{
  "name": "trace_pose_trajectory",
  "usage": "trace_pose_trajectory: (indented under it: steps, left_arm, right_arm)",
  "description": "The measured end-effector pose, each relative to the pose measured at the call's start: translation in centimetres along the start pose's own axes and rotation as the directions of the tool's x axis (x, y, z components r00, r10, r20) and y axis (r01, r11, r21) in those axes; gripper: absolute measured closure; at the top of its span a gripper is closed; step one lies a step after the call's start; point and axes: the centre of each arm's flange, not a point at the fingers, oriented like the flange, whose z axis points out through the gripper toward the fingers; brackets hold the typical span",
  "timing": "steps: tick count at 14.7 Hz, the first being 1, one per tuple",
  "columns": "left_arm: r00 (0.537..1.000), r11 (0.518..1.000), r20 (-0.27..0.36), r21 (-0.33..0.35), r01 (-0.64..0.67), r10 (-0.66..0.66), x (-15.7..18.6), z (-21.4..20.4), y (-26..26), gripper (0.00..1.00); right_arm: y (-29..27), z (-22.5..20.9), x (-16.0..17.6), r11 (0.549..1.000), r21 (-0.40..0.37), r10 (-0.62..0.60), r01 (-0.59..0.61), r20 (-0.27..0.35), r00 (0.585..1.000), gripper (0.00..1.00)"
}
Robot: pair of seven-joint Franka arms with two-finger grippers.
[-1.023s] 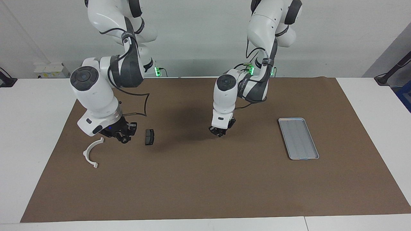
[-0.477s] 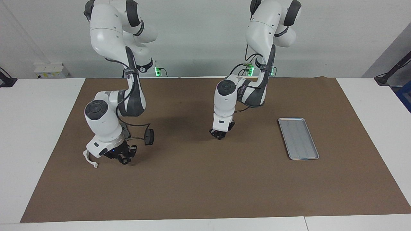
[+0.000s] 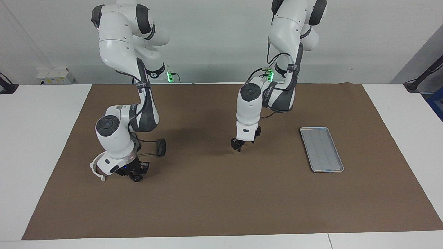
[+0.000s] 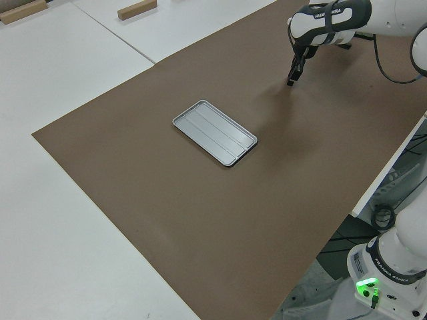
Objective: Place bearing gear from tray to pile
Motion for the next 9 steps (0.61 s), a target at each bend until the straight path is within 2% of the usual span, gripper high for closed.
trace_pose_trajectory:
  steps: [1,3,5,7,8,9]
  left_arm:
    - [1.000,1.000,-0.006,0.002,0.004,-0.004,2.2,-2.7,-2.0,0.00]
    - [1.000,1.000,-0.006,0.016,-0.016,0.016,6.1,-8.1,-6.8,0.00]
    - [0.999,0.998,0.001,0.031,-0.051,0.051,8.6,-11.9,-11.3,0.00]
    - [0.996,0.995,0.014,0.045,-0.091,0.091,10.3,-14.3,-14.9,0.00]
    - [0.993,0.992,0.020,0.049,-0.119,0.118,11.1,-15.2,-16.7,0.00]
    - [0.989,0.987,0.027,0.053,-0.149,0.147,12.0,-16.1,-18.5,0.00]
  right_arm:
    - [0.0,0.0,0.0,1.000,0.000,0.001,-0.001,0.000,1.000,0.64]
    - [0.0,0.0,0.0,1.000,0.001,0.007,-0.007,0.000,1.000,0.60]
    - [-0.3,0.0,0.0,1.000,0.001,0.005,-0.005,0.000,1.000,0.37]
    - [-0.8,-0.1,0.0,1.000,0.003,0.001,-0.001,0.005,1.000,0.18]
    - [-1.4,-0.4,0.0,1.000,0.004,0.006,-0.006,0.021,1.000,0.05]
    - [-2.4,-1.3,-0.1,1.000,0.004,0.023,-0.023,0.045,0.999,0.00]
